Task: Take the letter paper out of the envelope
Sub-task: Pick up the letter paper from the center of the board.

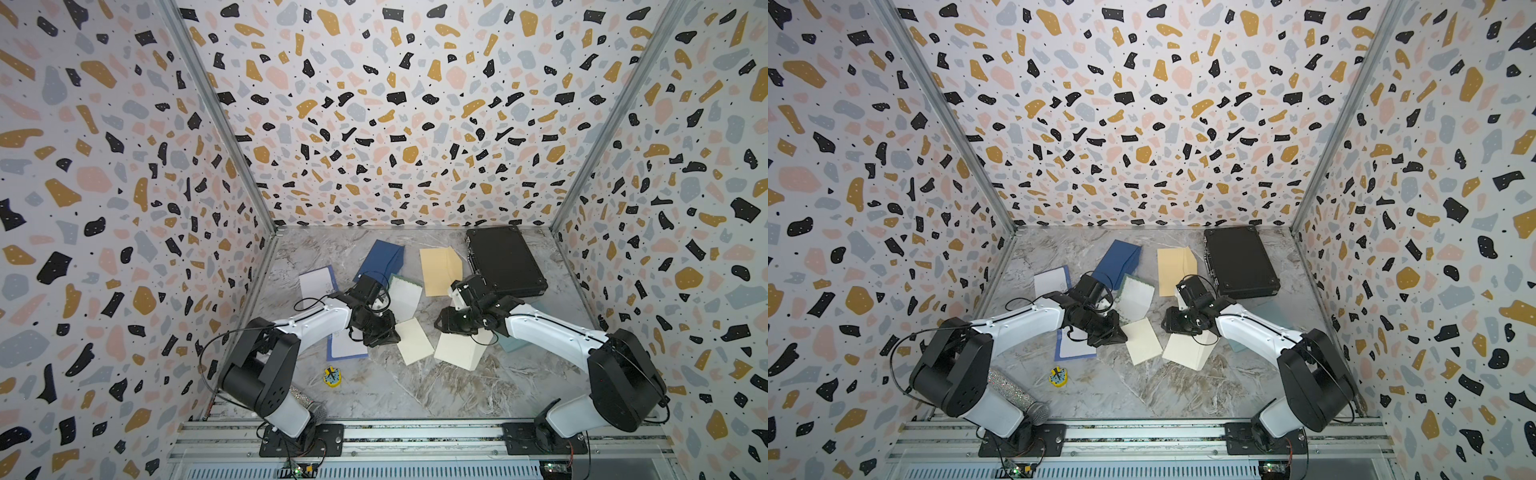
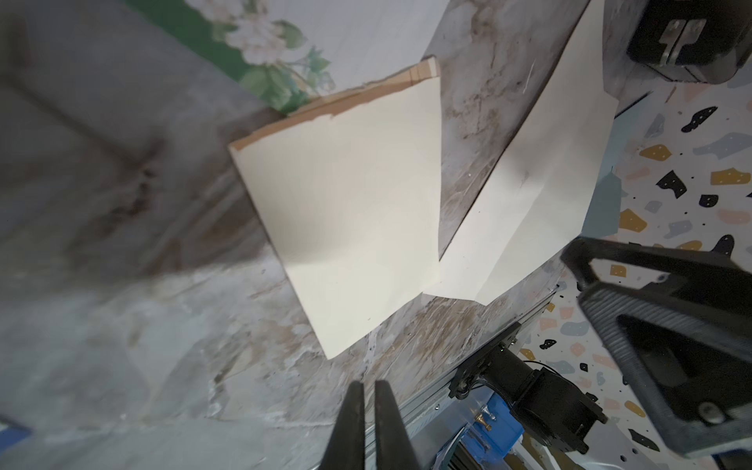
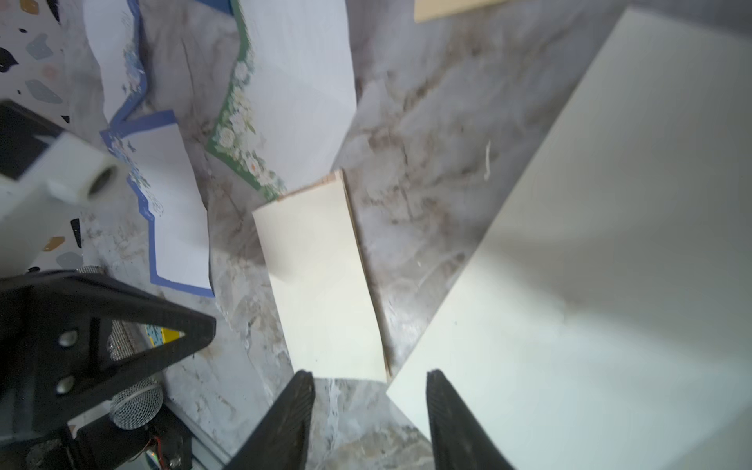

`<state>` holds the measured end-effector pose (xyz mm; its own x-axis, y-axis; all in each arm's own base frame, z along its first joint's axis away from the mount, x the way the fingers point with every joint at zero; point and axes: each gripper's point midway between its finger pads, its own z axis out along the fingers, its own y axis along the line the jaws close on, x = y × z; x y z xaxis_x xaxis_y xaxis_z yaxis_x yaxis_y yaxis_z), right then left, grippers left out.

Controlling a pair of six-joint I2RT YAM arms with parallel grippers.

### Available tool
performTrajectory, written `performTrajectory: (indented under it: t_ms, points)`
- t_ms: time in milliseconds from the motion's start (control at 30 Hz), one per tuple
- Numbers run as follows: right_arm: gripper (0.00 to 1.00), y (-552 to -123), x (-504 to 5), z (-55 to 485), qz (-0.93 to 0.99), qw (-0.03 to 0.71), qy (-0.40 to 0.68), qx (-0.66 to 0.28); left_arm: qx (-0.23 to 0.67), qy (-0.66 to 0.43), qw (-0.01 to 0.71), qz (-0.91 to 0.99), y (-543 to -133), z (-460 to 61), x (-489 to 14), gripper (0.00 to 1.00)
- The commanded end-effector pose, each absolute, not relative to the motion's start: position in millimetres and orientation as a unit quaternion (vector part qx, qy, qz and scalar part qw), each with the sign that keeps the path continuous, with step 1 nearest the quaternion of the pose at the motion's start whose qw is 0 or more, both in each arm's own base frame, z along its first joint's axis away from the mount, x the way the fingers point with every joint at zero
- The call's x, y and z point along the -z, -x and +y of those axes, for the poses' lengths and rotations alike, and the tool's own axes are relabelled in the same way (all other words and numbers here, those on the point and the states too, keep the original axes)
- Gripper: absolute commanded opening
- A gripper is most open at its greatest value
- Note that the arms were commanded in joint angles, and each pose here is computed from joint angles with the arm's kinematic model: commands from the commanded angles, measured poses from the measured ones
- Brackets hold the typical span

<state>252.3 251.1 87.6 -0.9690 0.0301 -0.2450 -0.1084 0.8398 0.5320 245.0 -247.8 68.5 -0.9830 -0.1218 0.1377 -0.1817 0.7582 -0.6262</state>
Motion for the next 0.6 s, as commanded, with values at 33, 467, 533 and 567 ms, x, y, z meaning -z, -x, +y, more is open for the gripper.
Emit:
performTrajectory:
  t_ms: [33, 467, 533, 567]
  points:
    - [0.45, -237.9, -93.8, 259.3, 0.936, 0.086, -0.05, -0.336, -0.322, -0.08, 0.034, -0.943, -253.2, -246.8, -59.0, 0.0]
    - [0.39, -224.8, -57.9, 268.0, 0.928, 0.034, -0.101, -0.357, -0.287, -0.082, 0.01, -0.954, -266.1, -226.8, -37.6, 0.0]
    - [0.38, -222.9, -52.6, 269.3, 0.925, 0.025, -0.109, -0.362, -0.285, -0.082, 0.015, -0.955, -266.5, -224.7, -32.7, 0.0]
    - [0.37, -227.1, -55.1, 274.4, 0.92, 0.031, -0.108, -0.375, -0.285, -0.083, 0.018, -0.955, -265.9, -224.8, -30.5, 0.0]
